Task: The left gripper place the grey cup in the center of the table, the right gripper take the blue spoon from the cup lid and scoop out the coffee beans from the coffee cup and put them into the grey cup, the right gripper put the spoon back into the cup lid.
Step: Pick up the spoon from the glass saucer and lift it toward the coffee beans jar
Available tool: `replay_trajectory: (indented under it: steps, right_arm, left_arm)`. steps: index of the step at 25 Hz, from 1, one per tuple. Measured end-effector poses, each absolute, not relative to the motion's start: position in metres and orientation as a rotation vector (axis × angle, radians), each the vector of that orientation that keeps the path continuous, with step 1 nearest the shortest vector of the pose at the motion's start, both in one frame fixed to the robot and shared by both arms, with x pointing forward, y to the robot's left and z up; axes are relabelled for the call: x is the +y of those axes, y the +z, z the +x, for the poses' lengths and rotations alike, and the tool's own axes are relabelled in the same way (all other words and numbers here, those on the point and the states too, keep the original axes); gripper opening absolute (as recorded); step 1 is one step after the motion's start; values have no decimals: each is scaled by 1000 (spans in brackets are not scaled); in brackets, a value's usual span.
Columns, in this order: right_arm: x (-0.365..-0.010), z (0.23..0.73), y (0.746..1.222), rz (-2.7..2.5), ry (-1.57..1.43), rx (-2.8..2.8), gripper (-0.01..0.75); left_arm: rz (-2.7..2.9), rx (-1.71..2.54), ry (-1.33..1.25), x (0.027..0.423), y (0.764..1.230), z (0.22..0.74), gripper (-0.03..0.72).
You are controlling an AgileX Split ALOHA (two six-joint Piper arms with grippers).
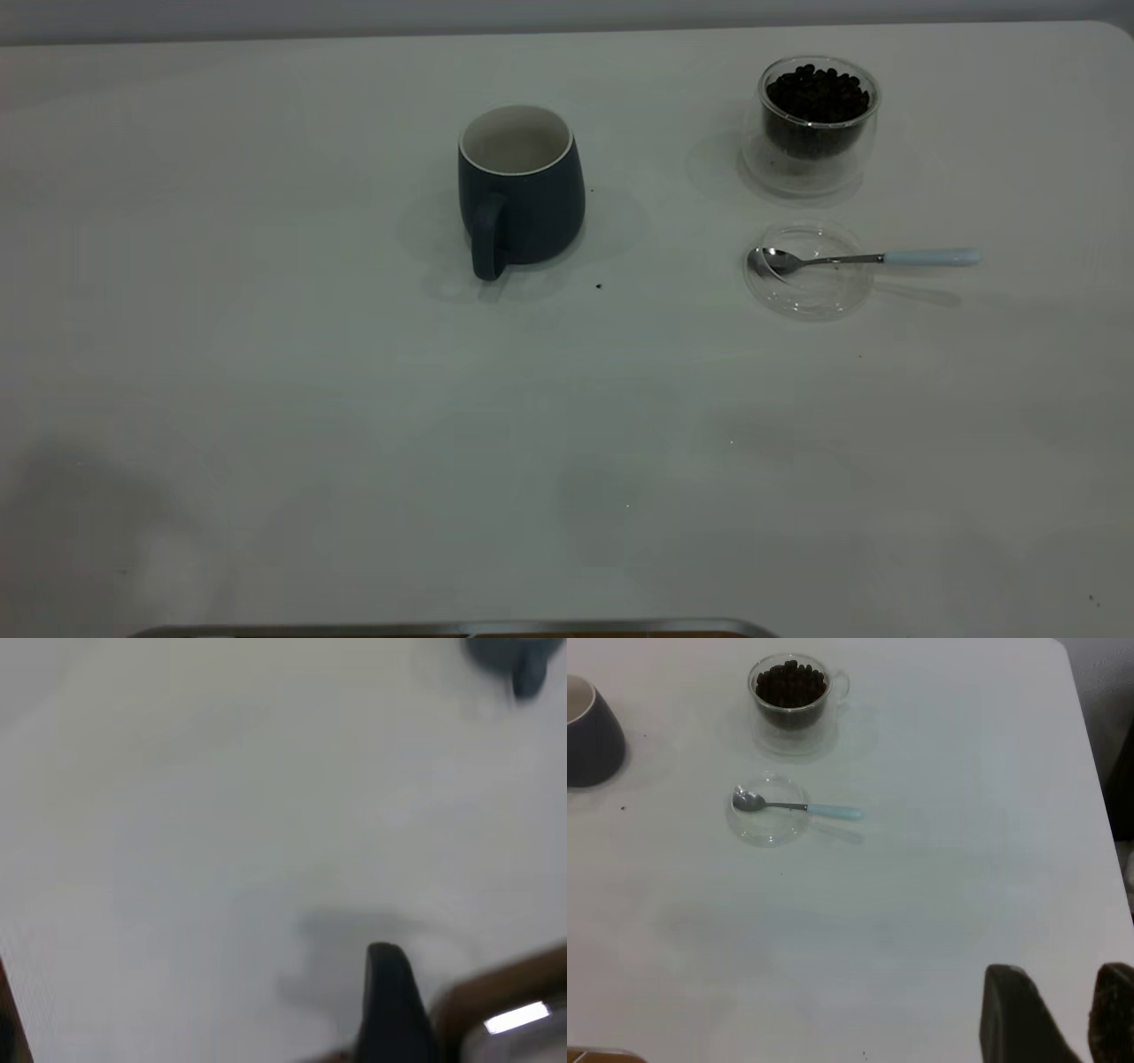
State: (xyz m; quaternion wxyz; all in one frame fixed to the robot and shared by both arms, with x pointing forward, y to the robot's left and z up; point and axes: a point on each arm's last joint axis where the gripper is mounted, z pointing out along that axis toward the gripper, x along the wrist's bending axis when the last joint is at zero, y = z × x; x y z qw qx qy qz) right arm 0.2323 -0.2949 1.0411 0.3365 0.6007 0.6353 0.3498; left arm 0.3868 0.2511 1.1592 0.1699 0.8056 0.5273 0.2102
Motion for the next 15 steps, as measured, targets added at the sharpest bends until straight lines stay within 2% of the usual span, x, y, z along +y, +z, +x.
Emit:
replay_trajectory:
  steps: [6, 15]
  right_arm:
    - [-295, 232, 1041, 1566, 912, 1656, 240]
    - [-295, 232, 1041, 1566, 912, 1656, 240]
  left_arm:
    - [2241, 1446, 445, 246, 1158, 369, 555]
    - [2384, 1482, 212, 259, 1071, 321, 555]
